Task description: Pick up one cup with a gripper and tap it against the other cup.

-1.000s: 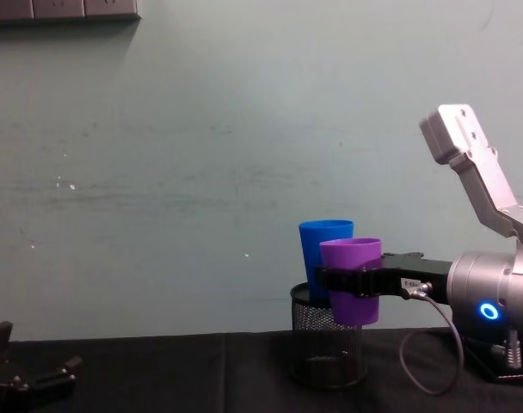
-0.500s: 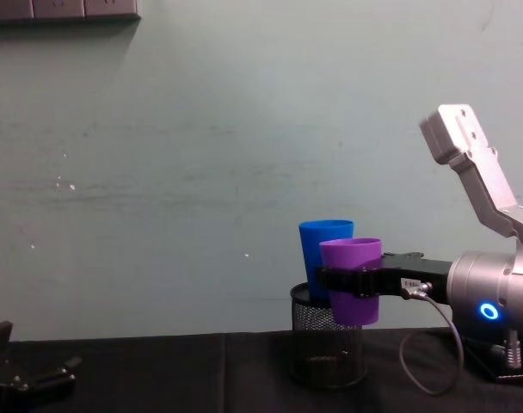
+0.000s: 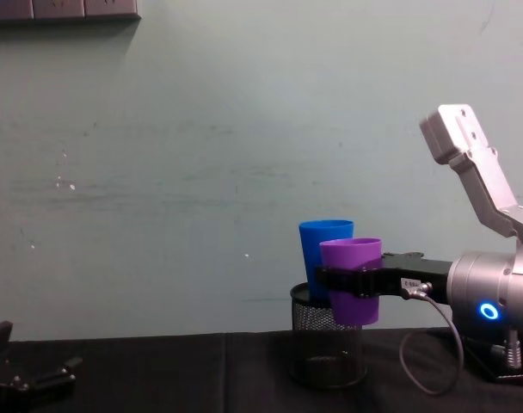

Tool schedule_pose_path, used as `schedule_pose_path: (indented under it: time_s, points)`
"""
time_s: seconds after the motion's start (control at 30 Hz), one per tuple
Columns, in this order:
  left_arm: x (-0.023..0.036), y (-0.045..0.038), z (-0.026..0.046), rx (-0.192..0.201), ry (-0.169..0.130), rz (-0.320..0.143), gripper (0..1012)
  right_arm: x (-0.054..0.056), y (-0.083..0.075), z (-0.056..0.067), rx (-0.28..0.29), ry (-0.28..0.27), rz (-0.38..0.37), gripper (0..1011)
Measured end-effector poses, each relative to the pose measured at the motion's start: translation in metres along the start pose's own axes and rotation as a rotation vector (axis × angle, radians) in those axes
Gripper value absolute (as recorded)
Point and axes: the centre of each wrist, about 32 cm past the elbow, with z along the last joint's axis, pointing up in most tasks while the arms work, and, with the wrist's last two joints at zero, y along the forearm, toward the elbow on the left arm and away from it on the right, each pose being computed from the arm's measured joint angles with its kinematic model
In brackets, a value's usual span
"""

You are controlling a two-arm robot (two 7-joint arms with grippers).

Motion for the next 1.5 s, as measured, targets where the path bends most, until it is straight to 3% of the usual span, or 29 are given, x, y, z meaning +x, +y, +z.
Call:
schedule_pose_path:
  time_s: [1.5]
  points:
    - [0.0,0.0,0.0,0.0,0.0,0.0,1000,0.0,0.0,0.0,0.0,0.0,0.0,736]
